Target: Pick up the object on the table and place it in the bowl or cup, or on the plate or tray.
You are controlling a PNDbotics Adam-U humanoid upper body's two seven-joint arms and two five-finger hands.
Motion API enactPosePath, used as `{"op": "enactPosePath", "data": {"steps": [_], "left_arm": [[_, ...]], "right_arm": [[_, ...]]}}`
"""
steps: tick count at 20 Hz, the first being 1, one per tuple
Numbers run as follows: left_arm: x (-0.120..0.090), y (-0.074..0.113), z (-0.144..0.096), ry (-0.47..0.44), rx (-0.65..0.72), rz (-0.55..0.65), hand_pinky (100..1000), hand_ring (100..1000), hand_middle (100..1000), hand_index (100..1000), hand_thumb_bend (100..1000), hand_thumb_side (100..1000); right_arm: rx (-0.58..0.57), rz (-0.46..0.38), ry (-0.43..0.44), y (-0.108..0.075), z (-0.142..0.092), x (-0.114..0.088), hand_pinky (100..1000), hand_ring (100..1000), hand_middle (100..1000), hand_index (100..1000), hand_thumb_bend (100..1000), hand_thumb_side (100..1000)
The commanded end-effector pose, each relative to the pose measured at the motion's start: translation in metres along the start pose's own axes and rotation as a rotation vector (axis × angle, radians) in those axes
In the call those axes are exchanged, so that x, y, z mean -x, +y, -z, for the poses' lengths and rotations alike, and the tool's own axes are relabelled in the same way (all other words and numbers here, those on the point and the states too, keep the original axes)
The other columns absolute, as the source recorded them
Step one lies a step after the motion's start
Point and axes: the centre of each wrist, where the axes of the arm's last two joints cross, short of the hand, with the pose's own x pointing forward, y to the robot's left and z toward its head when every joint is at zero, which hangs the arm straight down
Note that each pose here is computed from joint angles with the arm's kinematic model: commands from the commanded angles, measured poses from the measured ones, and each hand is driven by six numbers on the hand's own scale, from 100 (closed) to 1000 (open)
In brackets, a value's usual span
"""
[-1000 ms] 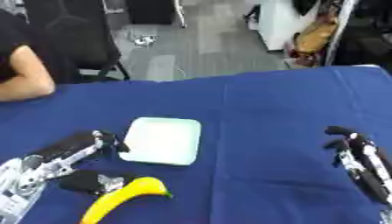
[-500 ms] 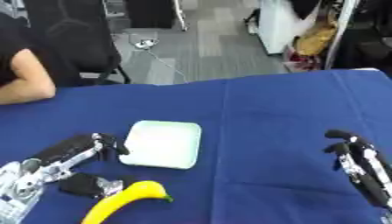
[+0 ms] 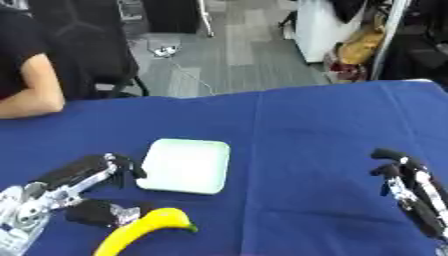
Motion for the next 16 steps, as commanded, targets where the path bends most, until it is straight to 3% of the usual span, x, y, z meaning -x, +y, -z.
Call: {"op": "enactPosePath", "data": {"steps": [1, 16], "left_arm": [[0.001, 0.009, -0.001, 0.004, 0.002, 0.032, 553, 579, 666, 787, 306, 712], [0.005, -0.016, 0.015, 0.012, 0.094, 0.002, 551, 581, 666, 785, 310, 728]], "right_arm": [[0.012, -0.022, -0.022, -0.010, 0.004, -0.004, 377, 633, 762, 864, 100, 820], [0.011, -0.017, -0.039, -0.008, 0.008, -0.008, 376, 633, 763, 865, 100, 821]]}}
